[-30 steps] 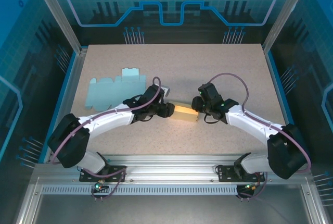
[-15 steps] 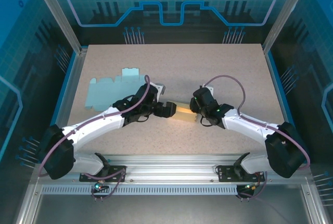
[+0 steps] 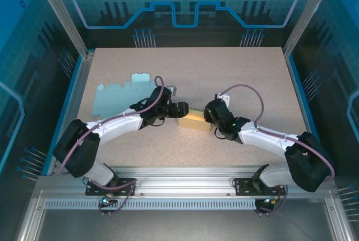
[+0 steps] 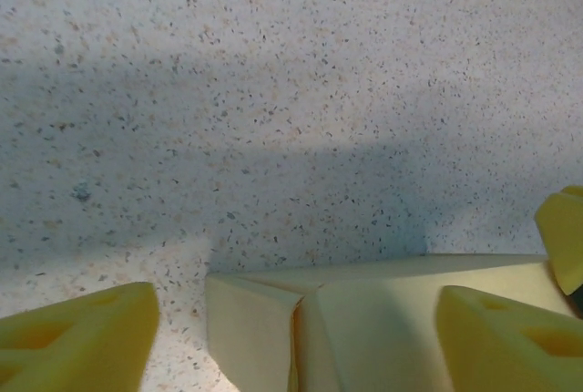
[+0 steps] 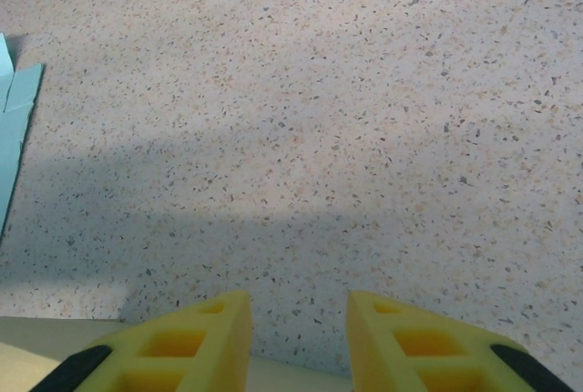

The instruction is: Fold the paper box

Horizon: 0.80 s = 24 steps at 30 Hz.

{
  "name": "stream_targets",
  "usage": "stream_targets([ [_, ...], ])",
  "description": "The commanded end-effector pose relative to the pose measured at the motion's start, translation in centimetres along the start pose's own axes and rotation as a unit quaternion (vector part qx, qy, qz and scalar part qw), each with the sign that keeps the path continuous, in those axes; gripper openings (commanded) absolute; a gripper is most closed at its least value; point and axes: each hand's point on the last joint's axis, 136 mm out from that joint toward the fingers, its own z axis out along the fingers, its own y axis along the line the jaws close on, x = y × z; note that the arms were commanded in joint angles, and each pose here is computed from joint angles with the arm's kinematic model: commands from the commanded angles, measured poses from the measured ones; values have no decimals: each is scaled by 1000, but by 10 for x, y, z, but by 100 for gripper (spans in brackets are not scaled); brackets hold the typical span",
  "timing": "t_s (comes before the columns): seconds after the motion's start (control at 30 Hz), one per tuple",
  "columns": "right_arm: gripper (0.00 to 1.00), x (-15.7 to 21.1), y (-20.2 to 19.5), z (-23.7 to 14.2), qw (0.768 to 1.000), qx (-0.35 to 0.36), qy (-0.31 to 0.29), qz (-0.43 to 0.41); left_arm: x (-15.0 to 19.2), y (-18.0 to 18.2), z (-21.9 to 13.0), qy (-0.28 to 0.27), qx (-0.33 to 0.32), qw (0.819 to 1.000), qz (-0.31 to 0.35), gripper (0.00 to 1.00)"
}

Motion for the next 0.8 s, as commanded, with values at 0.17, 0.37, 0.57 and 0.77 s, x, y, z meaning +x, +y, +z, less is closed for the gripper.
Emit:
stream_targets([
  [0.17, 34, 65, -37, 10, 992, 65, 92, -64, 40, 29, 15, 28, 1, 999, -46, 50],
  [0.37, 34, 70, -40, 14, 991, 67, 96, -59, 72, 47, 20, 30, 18, 997, -73, 33],
  [0.57, 35, 65, -34, 13, 992, 49, 100, -53, 88, 58, 21, 27, 17, 997, -73, 12],
  [0.77, 50, 34, -14, 6, 993, -5, 109, -43, 88, 59, 24, 26, 19, 997, -64, 10],
])
